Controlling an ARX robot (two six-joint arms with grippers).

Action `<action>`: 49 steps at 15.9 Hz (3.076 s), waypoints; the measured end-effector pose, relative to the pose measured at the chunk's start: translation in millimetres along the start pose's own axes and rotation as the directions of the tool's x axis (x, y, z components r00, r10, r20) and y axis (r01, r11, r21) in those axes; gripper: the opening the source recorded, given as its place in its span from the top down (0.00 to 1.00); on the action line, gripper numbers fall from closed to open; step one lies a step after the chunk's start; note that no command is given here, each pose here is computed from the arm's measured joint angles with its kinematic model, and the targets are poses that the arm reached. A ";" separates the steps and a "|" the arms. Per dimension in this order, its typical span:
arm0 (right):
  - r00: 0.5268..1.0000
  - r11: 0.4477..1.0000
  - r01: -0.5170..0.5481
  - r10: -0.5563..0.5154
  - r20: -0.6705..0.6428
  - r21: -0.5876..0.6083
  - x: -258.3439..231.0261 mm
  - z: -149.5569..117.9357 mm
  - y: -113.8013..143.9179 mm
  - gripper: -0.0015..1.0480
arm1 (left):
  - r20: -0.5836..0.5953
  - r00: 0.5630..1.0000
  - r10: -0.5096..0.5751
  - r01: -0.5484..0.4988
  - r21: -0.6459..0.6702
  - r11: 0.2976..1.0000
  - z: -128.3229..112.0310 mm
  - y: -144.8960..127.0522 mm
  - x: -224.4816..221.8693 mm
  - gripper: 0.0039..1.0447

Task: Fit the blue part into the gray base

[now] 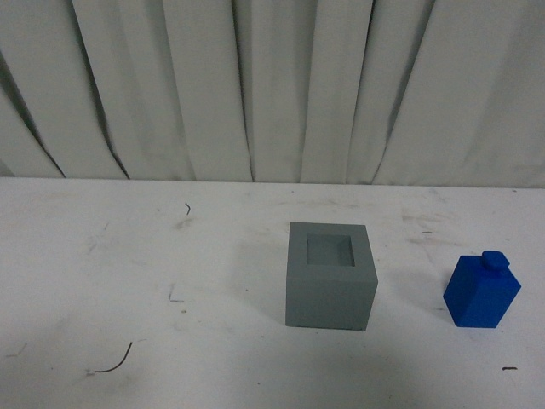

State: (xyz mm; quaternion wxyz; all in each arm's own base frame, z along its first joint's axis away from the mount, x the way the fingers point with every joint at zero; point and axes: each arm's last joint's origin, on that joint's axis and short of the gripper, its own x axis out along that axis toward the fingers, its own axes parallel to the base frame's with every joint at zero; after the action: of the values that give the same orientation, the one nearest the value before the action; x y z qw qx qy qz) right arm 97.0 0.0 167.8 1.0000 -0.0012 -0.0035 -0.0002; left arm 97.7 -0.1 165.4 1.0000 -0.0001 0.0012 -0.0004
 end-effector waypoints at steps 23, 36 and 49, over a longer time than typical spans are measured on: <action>1.000 1.000 -0.016 0.016 0.027 0.001 1.6 3.1 -0.6 0.06 | 0.000 1.000 0.000 0.000 0.000 1.000 0.0 0.0 0.0 0.06; 0.973 0.952 -0.173 0.127 -0.191 -0.253 281.0 26.8 -37.4 0.06 | 0.000 1.000 0.000 0.000 0.000 1.000 0.0 0.0 0.0 0.06; 0.264 0.120 -0.965 0.436 -0.860 -0.235 313.1 -3.9 18.3 0.06 | 0.000 1.000 0.000 0.000 0.000 1.000 0.0 0.0 0.0 0.06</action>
State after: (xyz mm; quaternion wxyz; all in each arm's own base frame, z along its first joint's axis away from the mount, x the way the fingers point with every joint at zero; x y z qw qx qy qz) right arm 410.2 18.2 166.0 0.6782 -0.4182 0.3160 0.5150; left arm 97.7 -0.1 165.4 1.0000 -0.0001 0.0014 -0.0004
